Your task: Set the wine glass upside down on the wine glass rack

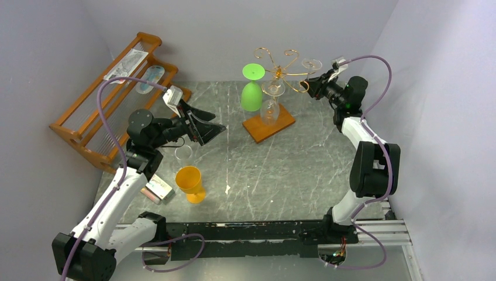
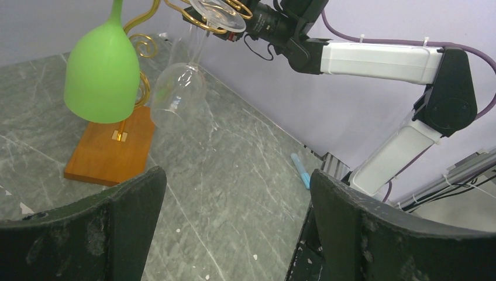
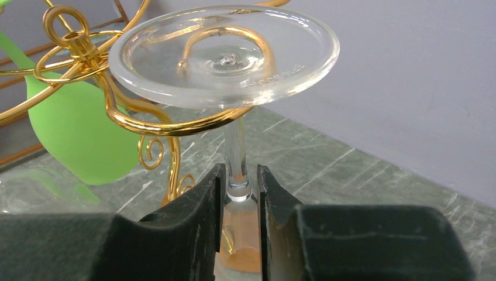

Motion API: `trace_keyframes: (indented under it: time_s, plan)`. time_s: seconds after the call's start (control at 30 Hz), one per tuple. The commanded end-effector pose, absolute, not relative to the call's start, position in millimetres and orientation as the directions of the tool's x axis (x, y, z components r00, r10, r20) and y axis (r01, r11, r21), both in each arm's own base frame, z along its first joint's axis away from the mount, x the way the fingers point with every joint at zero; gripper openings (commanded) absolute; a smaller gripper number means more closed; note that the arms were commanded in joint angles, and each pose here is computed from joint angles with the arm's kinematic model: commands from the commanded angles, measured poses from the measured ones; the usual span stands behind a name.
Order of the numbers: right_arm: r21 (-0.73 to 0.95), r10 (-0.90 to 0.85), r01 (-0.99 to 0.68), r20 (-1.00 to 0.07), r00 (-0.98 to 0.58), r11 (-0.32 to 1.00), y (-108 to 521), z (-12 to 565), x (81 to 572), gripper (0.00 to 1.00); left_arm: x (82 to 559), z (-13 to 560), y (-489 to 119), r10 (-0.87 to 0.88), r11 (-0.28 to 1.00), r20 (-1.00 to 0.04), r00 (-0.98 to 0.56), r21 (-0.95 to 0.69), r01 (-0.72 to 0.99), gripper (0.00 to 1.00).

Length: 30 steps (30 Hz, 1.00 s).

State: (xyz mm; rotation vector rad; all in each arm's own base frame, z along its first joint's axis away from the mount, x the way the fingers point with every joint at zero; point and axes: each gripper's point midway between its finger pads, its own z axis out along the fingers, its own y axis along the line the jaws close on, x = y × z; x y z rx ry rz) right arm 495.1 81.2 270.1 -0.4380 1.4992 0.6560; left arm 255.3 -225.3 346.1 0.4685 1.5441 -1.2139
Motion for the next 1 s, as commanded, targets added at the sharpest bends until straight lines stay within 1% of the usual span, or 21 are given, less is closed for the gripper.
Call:
trace_keyframes:
  time_s: [0.0,0.17,0.37,0.57,0.7,0.83,0.97]
  plan:
    - [0.106,0.117,-0.66,-0.993,-0.027,0.744,81.9,275.6,497.5,0.17,258.2,350.7,-222.7,-0.29,0.423,-0.899,-0.328,-0.428,0.799,0.97]
    - [0.112,0.113,-0.653,-0.993,-0.041,0.749,81.0,272.6,497.2,0.39,263.7,350.8,-218.8,-0.276,0.465,-0.91,-0.311,-0.409,0.785,0.97]
    - [0.108,0.124,-0.621,-0.992,-0.018,0.777,76.2,280.9,493.5,0.54,267.6,353.4,-211.9,-0.252,0.521,-0.924,-0.287,-0.379,0.765,0.97]
    - [0.118,0.134,-0.567,-0.991,-0.014,0.815,68.3,281.2,484.5,0.64,269.9,355.3,-205.6,-0.242,0.563,-0.931,-0.273,-0.364,0.742,0.97]
    - [0.124,0.14,-0.518,-0.99,-0.007,0.846,61.5,282.9,474.7,0.69,271.3,358.2,-201.4,-0.238,0.588,-0.937,-0.257,-0.349,0.729,0.97]
    - [0.13,0.143,-0.446,-0.99,-0.004,0.885,50.9,283.5,464.2,0.72,270.5,353.4,-197.7,-0.225,0.61,-0.933,-0.28,-0.359,0.707,0.97]
    - [0.139,0.15,-0.348,-0.989,0.006,0.927,35.6,289.2,454.6,0.72,271.1,351.2,-193.6,-0.22,0.632,-0.934,-0.281,-0.356,0.688,0.97]
